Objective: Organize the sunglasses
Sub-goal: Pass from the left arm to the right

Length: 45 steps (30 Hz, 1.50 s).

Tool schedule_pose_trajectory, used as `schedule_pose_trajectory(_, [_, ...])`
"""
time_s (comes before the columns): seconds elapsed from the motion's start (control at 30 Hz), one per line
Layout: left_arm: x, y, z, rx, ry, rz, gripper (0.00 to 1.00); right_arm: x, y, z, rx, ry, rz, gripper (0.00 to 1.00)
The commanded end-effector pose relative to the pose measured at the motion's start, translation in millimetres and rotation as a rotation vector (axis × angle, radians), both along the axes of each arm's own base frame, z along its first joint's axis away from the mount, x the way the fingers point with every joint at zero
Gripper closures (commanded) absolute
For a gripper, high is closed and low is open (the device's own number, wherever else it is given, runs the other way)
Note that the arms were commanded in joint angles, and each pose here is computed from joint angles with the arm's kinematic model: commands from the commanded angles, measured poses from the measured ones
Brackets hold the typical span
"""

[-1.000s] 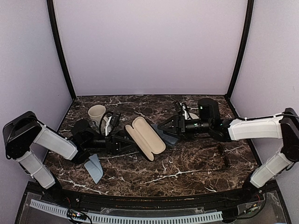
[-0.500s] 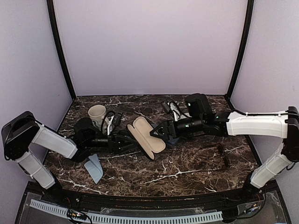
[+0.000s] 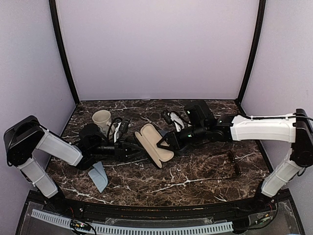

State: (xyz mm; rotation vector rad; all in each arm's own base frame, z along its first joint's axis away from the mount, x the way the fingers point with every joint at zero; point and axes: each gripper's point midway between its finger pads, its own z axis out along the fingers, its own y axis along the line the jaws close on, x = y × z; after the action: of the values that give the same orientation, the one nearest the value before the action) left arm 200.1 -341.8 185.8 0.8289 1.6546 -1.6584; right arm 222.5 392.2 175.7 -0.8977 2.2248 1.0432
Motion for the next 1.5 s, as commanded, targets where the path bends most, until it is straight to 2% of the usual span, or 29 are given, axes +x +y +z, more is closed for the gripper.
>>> schedule_pose_trajectory(0.0, [0, -4, 15, -0.038, -0.051, -0.025, 1.0, 4, 6, 13, 0.004, -0.048, 0.009, 0.65])
schedule_pose_trajectory(0.33, [-1, -4, 7, -0.026, -0.04, -0.024, 0.99, 9, 4, 5, -0.051, -0.074, 0.007, 0.82])
schedule_pose_trajectory(0.5, [0, -3, 4, -0.033, -0.023, -0.016, 0.84, 17, 5, 15, -0.064, -0.116, 0.0, 0.88])
schedule_pose_trajectory(0.87, [1, 8, -11, -0.02, 0.019, 0.063, 0.37, 31, 3, 16, -0.156, -0.181, -0.009, 0.94])
schedule_pose_trajectory(0.97, [1, 11, -15, -0.011, 0.024, 0.08, 0.3, 34, 4, 21, -0.159, -0.199, -0.008, 0.94])
schedule_pose_trajectory(1.23, [3, 17, -25, 0.009, 0.036, 0.123, 0.2, 40, 3, 32, -0.15, -0.224, -0.009, 0.94])
schedule_pose_trajectory(1.37, [7, 27, -28, 0.022, 0.045, 0.207, 0.17, 51, -4, 24, -0.231, -0.275, -0.029, 0.93])
schedule_pose_trajectory(1.47, [19, 40, -38, 0.099, 0.084, 0.328, 0.16, 60, -5, 17, -0.309, -0.329, -0.03, 0.92])
